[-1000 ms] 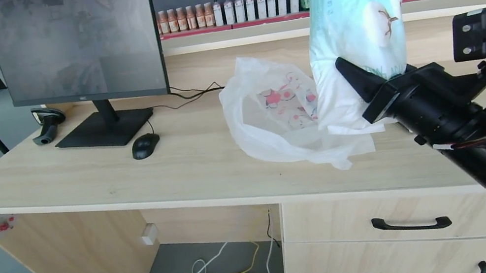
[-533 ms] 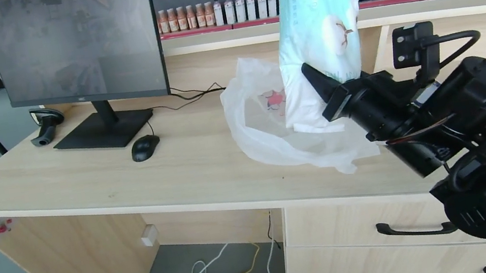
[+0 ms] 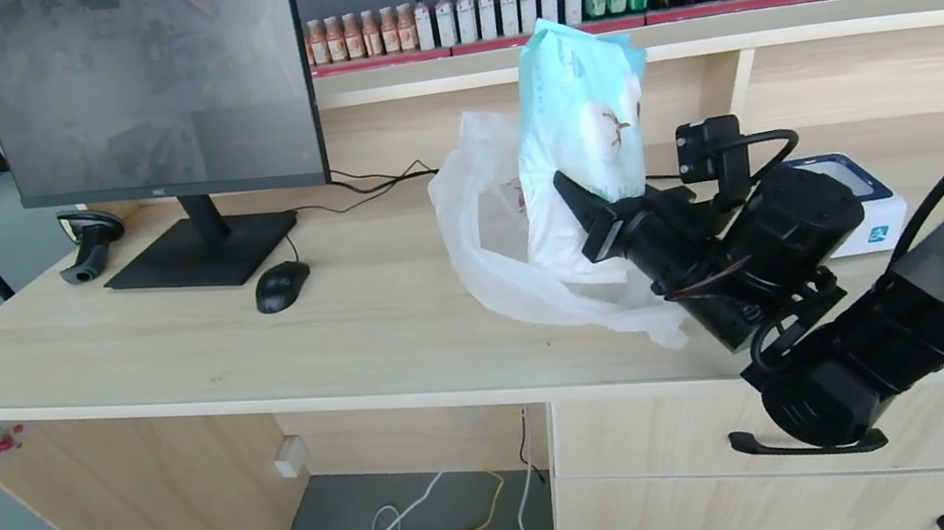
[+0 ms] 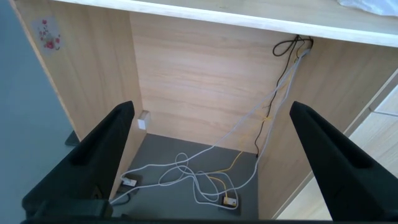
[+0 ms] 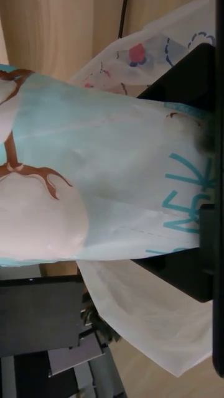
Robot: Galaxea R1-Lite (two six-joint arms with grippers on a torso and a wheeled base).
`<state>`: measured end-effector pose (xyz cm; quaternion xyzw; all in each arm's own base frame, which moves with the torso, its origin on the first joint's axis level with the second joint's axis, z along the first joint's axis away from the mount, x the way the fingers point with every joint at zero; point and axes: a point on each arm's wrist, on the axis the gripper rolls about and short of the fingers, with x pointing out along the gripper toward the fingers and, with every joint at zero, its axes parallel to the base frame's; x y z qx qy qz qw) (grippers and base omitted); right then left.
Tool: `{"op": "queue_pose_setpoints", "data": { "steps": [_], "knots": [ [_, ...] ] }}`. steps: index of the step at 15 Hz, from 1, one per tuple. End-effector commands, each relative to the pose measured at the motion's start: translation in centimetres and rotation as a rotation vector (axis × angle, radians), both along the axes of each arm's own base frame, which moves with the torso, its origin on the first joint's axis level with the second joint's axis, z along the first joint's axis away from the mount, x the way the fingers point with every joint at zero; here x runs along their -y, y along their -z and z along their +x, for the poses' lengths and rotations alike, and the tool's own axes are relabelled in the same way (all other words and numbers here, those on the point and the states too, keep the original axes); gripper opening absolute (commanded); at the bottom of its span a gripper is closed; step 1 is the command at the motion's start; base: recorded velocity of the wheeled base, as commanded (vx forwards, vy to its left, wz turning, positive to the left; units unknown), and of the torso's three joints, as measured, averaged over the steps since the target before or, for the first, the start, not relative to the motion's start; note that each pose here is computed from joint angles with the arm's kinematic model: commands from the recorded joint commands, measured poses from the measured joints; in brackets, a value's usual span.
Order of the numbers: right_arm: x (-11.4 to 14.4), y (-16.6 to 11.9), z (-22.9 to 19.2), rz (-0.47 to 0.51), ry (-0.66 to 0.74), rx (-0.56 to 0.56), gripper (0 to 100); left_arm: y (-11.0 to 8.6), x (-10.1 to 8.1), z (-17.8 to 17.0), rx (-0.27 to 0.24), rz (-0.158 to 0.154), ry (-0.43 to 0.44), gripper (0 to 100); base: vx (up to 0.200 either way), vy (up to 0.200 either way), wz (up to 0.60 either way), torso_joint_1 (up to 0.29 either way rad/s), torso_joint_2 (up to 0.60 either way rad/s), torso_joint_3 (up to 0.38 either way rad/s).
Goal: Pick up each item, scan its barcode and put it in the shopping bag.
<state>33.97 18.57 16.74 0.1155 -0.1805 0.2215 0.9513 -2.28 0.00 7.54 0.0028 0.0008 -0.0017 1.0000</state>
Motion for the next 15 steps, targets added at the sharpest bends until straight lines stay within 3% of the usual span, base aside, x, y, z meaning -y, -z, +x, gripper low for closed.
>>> {"op": "queue_pose_setpoints", "data": {
  "steps": [1, 3, 9, 12, 13, 15],
  "knots": [
    [0.2, 2.3, 0.3, -0.044, 0.010, -0.061, 0, 0.0, 0.0, 0.0, 0.000, 0.001, 0.000, 100, 0.000, 0.000, 0.00, 0.000, 0.00, 0.000],
    [1.5, 3.1, 0.1, -0.077, 0.044, -0.095, 0, 0.0, 0.0, 0.0, 0.000, 0.001, 0.000, 100, 0.000, 0.000, 0.00, 0.000, 0.00, 0.000],
    [3.7, 0.3, -4.2, -0.081, 0.048, -0.080, 0, 0.0, 0.0, 0.0, 0.000, 0.002, 0.000, 100, 0.000, 0.000, 0.00, 0.000, 0.00, 0.000],
    [2.1, -2.3, -4.4, -0.006, -0.023, -0.002, 0, 0.0, 0.0, 0.0, 0.000, 0.002, 0.000, 100, 0.000, 0.000, 0.00, 0.000, 0.00, 0.000],
    [1.7, -2.9, -3.7, 0.085, -0.070, -0.016, 0, 0.0, 0.0, 0.0, 0.000, 0.002, 0.000, 100, 0.000, 0.000, 0.00, 0.000, 0.00, 0.000],
    [2.0, -2.7, -3.8, 0.146, -0.101, -0.094, 0, 0.0, 0.0, 0.0, 0.000, 0.002, 0.000, 100, 0.000, 0.000, 0.00, 0.000, 0.00, 0.000]
  ]
}}
